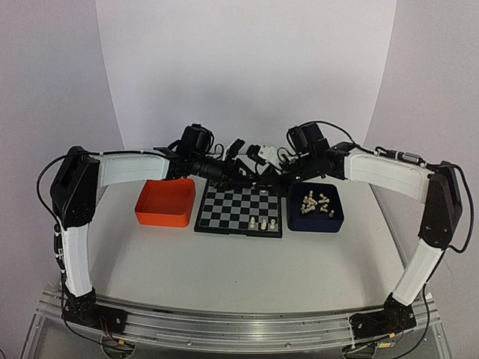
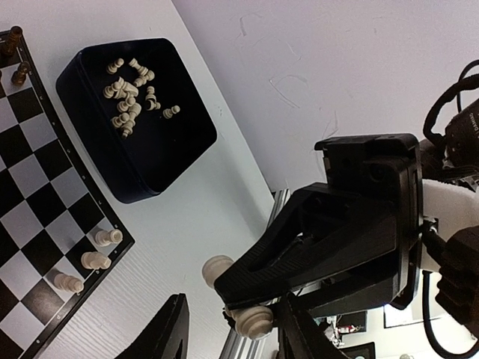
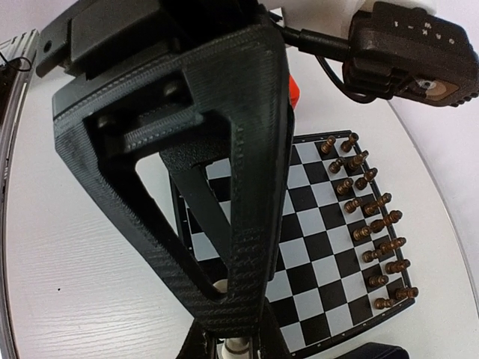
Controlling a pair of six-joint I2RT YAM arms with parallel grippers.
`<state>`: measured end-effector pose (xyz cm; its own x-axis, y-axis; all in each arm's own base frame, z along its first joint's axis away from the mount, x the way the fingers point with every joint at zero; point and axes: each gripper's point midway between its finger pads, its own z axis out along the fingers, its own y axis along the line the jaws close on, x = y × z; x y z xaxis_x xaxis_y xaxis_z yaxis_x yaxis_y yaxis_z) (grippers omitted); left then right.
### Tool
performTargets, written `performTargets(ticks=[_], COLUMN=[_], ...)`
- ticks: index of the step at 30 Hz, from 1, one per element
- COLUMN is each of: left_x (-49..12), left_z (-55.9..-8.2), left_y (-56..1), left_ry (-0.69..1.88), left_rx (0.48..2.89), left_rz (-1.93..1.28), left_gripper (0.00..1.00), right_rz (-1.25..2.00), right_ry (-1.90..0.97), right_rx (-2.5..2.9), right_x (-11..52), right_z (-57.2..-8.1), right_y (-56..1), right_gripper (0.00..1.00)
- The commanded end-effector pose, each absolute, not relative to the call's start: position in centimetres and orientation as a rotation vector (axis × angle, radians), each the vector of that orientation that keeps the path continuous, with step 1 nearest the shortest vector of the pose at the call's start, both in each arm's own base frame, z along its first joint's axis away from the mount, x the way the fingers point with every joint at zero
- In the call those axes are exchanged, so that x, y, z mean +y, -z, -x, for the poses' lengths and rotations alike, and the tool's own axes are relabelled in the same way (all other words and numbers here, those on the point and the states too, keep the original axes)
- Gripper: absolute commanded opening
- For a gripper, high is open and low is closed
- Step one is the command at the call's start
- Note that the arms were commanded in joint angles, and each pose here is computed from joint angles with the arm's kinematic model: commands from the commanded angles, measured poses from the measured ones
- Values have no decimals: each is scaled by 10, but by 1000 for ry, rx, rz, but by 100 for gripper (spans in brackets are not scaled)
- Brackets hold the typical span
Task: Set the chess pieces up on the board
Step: Place the chess piece on the chessboard.
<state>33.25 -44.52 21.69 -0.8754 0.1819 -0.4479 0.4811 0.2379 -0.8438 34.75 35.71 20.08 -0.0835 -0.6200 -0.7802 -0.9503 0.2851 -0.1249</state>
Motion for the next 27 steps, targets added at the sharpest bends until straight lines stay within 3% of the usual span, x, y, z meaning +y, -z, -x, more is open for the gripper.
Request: performTargets(ticks=[1,16,20,22,27], left_x=[-457,-468,-470,-470,-468], left_z=[-319,-315,-317,-319,-330], left_y=[-229,-225,-224,-225,-233], left_ry=[1773,1822,1820,1808,1707], left_rx=[2255,2291,2299,2299,2276], left_rz=[-692,-699,-689,-681,-650], left_gripper=[34,14,1,0,0], right_rz=[1351,1280,1274,1271,1273], right_ry=[-465,-415,-416,-421,-449], right_rx=[1672,1622,1620,1626,1650], right_x=[363,362,362,362,360], right_z=[-362,-371,-372,-372,-365], right_y=[-231,-241,-241,-240,-233], right_gripper=[0,0,0,5,29])
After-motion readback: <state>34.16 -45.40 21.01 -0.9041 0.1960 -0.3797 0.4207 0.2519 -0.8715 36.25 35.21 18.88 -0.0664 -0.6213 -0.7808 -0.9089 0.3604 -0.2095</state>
